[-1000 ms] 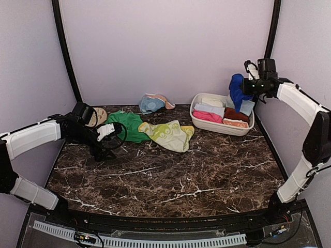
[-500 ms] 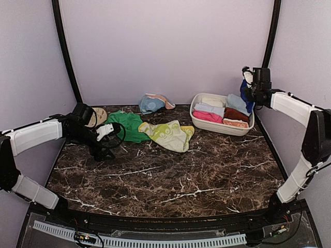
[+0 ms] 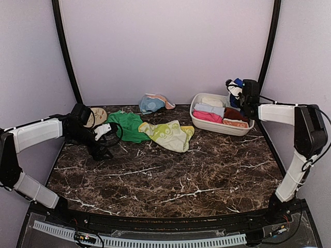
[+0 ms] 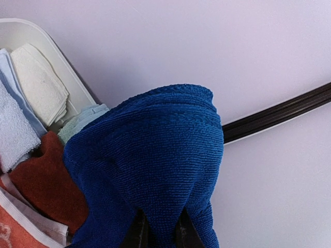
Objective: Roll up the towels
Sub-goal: Place the towel in the storage box.
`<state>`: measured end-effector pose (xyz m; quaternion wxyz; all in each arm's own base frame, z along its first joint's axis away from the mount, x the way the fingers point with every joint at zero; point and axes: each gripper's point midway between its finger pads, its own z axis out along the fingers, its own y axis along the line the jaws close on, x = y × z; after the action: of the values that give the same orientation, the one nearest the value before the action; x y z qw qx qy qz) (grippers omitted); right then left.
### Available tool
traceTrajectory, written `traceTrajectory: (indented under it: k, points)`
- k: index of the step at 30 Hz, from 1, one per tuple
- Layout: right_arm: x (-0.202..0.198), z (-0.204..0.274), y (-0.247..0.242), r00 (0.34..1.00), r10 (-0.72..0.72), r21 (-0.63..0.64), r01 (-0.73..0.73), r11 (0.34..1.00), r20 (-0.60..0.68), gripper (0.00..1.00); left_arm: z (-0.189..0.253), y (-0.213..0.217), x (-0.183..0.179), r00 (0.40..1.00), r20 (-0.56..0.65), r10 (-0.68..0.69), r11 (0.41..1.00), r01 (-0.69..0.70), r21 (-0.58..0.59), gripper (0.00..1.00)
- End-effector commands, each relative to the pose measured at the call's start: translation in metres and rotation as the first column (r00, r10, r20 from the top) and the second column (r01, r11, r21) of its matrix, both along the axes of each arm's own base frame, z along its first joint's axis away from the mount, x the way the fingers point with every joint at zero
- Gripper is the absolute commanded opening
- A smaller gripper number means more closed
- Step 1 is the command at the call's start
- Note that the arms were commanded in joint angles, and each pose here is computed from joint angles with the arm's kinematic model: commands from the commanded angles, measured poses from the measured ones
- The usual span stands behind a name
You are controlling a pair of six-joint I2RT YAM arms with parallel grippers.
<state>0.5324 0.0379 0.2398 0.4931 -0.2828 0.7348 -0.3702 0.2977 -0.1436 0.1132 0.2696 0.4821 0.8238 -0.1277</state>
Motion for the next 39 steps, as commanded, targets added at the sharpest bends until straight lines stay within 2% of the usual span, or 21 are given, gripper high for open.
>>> traceTrajectory:
  k: [1, 6, 10, 14, 16, 20, 24, 25, 28, 30, 34, 36, 39]
  points:
    - [0.006, 0.033, 0.007, 0.985, 0.07, -0.149, -0.046, 0.988, 0.158, 0.0, -0.004, 0.001, -0.003, 0.999, -0.029, 0.013, 1.0, -0.014, -0.02, 0.99]
    - [0.02, 0.031, -0.001, 0.976, 0.02, -0.287, 0.045, 0.957, 0.219, 0.0, -0.009, 0.003, -0.002, 0.999, -0.044, 0.021, 1.0, -0.022, -0.014, 0.99]
    - [0.033, 0.038, -0.011, 0.961, -0.034, -0.282, 0.115, 0.952, 0.276, 0.0, -0.014, 0.005, -0.001, 0.998, -0.062, 0.03, 0.999, -0.03, -0.012, 0.99]
    - [0.036, -0.008, 0.004, 0.988, 0.05, -0.317, -0.002, 0.948, 0.143, 0.0, -0.018, 0.007, 0.0, 0.996, -0.076, 0.039, 0.999, -0.04, -0.012, 0.99]
    - [0.028, -0.046, 0.018, 0.993, 0.122, -0.301, -0.118, 0.946, -0.006, 0.0, -0.02, 0.009, -0.001, 0.996, -0.079, 0.044, 0.999, -0.045, -0.009, 0.99]
    - [0.002, -0.113, 0.037, 0.929, 0.249, -0.068, -0.277, 0.958, -0.274, 0.0, -0.024, 0.012, 0.0, 0.995, -0.087, 0.047, 0.999, -0.048, -0.002, 0.99]
    - [-0.021, -0.151, 0.044, 0.839, 0.326, 0.141, -0.293, 0.945, -0.437, 0.0, -0.024, 0.012, 0.0, 0.994, -0.1, 0.046, 0.999, -0.047, -0.008, 0.99]
    - [-0.029, -0.164, 0.044, 0.799, 0.332, 0.186, -0.275, 0.943, -0.502, 0.0, -0.023, 0.011, 0.001, 0.994, -0.102, 0.044, 0.999, -0.045, -0.01, 0.99]
    - [-0.027, -0.167, 0.041, 0.78, 0.337, 0.34, -0.169, 0.925, -0.528, 0.0, -0.022, 0.01, 0.002, 0.993, -0.112, 0.045, 0.999, -0.047, -0.017, 0.99]
    - [-0.021, -0.171, 0.034, 0.746, 0.344, 0.453, -0.064, 0.889, -0.57, 0.0, -0.02, 0.009, 0.003, 0.992, -0.117, 0.042, 0.999, -0.046, -0.027, 0.99]
    - [-0.013, -0.18, 0.017, 0.727, 0.316, 0.552, 0.104, 0.827, -0.61, 0.0, -0.021, 0.008, 0.001, 0.992, -0.123, 0.038, 0.999, -0.042, -0.032, 0.99]
    - [-0.007, -0.177, 0.009, 0.747, 0.294, 0.584, 0.153, 0.798, -0.597, 0.06, -0.022, 0.009, 0.0, 0.991, -0.126, 0.038, 0.999, -0.042, -0.026, 0.99]
    - [-0.002, -0.156, 0.001, 0.807, 0.278, 0.637, 0.152, 0.756, -0.522, 0.23, -0.02, 0.01, -0.002, 0.992, -0.123, 0.035, 0.999, -0.038, -0.021, 0.99]
